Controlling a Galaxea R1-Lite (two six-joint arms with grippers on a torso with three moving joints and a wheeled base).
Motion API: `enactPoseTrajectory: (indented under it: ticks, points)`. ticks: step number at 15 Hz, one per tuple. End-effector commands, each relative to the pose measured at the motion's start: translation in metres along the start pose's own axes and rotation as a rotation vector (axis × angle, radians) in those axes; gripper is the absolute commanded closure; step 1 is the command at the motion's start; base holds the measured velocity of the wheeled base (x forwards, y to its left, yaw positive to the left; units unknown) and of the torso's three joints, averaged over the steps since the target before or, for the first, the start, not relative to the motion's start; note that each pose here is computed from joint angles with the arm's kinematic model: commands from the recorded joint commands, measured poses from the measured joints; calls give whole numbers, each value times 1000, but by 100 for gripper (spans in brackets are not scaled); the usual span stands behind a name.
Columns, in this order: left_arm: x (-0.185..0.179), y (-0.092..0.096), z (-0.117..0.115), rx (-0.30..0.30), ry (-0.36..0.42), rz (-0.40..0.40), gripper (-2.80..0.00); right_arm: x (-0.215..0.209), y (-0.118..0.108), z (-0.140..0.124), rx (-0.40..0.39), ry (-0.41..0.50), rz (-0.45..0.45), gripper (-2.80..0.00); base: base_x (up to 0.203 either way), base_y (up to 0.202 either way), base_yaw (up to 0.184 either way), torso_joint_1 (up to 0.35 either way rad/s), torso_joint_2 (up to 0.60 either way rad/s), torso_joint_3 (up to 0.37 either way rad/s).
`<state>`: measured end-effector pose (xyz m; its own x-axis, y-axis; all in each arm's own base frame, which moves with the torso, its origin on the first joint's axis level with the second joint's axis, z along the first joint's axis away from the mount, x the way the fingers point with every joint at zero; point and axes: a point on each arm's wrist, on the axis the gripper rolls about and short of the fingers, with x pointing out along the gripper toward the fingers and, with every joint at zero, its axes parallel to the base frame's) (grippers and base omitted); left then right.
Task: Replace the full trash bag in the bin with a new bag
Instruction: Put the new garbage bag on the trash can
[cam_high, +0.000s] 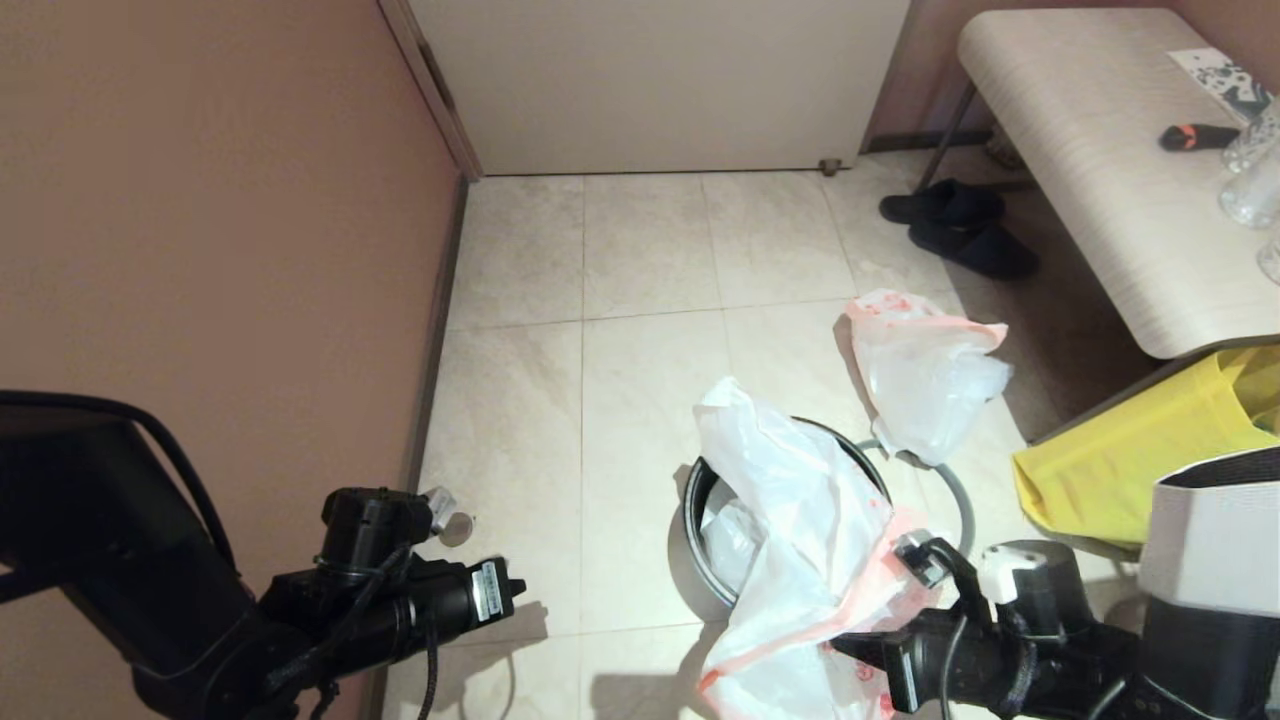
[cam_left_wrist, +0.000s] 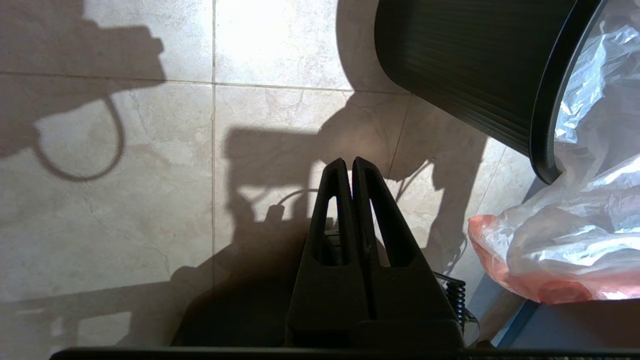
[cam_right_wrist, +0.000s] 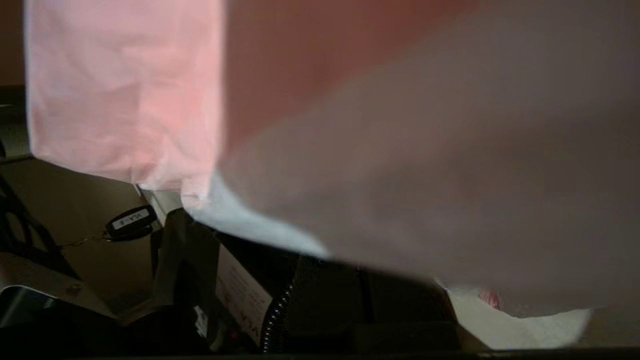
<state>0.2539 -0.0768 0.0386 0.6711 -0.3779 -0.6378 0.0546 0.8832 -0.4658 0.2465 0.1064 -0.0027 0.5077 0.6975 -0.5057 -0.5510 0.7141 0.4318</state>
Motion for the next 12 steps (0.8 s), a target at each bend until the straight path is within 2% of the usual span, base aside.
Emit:
enactPoseTrajectory:
  ticks: [1,3,5,7,10,12]
  points:
    - [0,0,0,-3,-1,-1,0,-2,-11,-26,17,0,-10,0,0,0,0,0,0,0]
    - [0,-1,-1,-1,1,-4,0,-21,-5,-18,33,-44,7,0,0,0,0,0,0,0]
    - [0,-1,-2,0,3,-4,0,-49,6,-5,17,-123,33,0,0,0,0,0,0,0]
    - [0,0,-2,0,6,-3,0,-69,14,-1,14,-162,41,0,0,0,0,0,0,0]
    - [-1,-2,-4,5,11,-6,0,-77,17,-7,51,-102,31,0,0,0,0,0,0,0]
    - [-1,-2,-4,5,11,-6,0,-76,18,-15,48,-33,26,0,0,0,0,0,0,0]
